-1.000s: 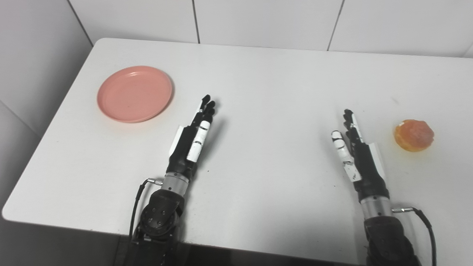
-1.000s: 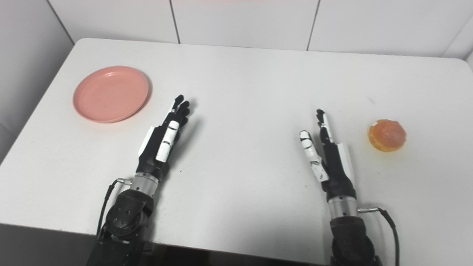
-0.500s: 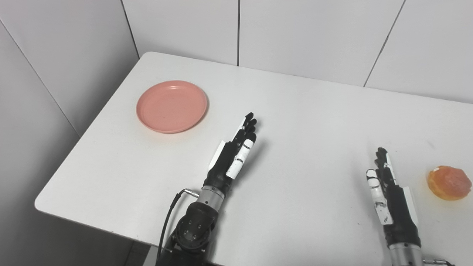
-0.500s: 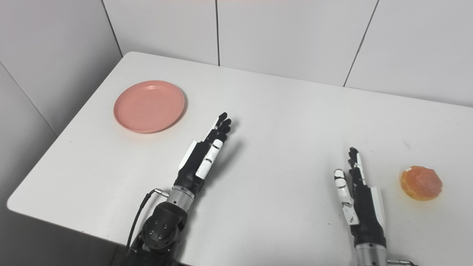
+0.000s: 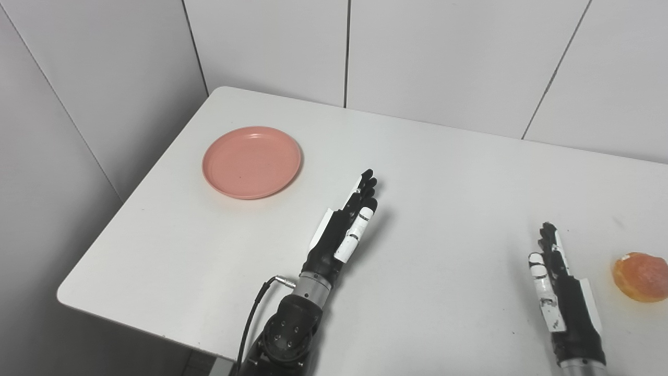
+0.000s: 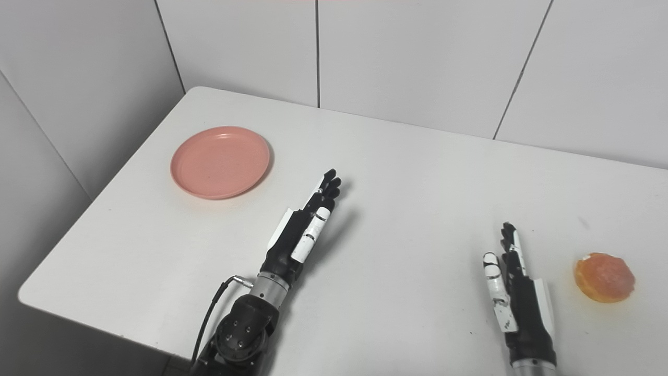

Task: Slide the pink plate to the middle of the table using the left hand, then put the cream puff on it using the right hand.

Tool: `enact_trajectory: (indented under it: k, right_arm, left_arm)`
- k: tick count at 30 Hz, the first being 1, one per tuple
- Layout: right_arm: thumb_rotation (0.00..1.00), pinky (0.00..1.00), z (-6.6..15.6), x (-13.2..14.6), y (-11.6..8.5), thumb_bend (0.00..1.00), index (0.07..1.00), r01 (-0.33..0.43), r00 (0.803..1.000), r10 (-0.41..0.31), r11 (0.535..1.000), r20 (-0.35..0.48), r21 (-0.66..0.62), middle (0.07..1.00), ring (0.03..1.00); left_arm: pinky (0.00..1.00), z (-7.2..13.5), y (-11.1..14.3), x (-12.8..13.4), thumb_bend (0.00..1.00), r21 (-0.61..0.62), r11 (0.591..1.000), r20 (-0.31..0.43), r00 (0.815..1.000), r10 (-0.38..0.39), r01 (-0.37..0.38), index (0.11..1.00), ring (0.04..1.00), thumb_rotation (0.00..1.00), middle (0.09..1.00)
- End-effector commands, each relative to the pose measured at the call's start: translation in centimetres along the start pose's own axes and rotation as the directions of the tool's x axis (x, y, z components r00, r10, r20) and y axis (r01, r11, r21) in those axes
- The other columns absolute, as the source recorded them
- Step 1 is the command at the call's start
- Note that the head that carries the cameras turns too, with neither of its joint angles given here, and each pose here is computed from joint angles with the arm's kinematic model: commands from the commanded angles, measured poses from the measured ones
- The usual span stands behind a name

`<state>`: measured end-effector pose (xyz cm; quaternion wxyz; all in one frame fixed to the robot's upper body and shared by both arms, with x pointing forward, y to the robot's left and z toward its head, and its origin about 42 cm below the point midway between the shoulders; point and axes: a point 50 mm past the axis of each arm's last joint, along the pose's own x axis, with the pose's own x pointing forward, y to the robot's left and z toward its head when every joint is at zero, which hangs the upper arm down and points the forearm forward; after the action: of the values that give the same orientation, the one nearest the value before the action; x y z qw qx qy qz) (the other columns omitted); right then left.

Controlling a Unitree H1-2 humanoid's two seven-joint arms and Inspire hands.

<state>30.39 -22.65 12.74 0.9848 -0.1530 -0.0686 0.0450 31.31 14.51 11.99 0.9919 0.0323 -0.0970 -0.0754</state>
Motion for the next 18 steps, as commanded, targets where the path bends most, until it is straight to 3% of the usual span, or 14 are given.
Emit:
enact_trajectory:
  k: [1, 7, 18]
  right_arm:
    - [1.0, 1.0, -1.0, -0.6, -0.2, 0.05, 0.995, -0.001, 1.0, 0.001, 1.0, -0.025, -0.004, 1.0, 0.998]
    - [1.0, 1.0, -0.8, -0.5, 0.1, 0.04, 0.999, -0.002, 0.999, 0.003, 1.0, -0.033, 0.01, 1.0, 1.0]
    - [1.0, 1.0, -0.7, -0.3, 0.4, 0.06, 0.991, 0.004, 1.0, -0.004, 1.0, -0.03, -0.007, 0.999, 0.995]
  left_arm:
    - [0.98, -5.2, -1.0, -4.0, 0.41, -0.026, 1.0, -0.186, 0.982, 0.002, -0.007, 0.986, 0.977, 1.0, 0.984]
    - [0.97, -4.9, -0.7, -3.8, 0.43, -0.032, 0.999, -0.182, 0.983, 0.005, -0.011, 0.985, 0.973, 1.0, 0.983]
    - [0.97, -2.7, -0.2, -3.2, 0.45, -0.055, 0.998, -0.143, 0.99, -0.001, -0.007, 0.986, 0.964, 1.0, 0.98]
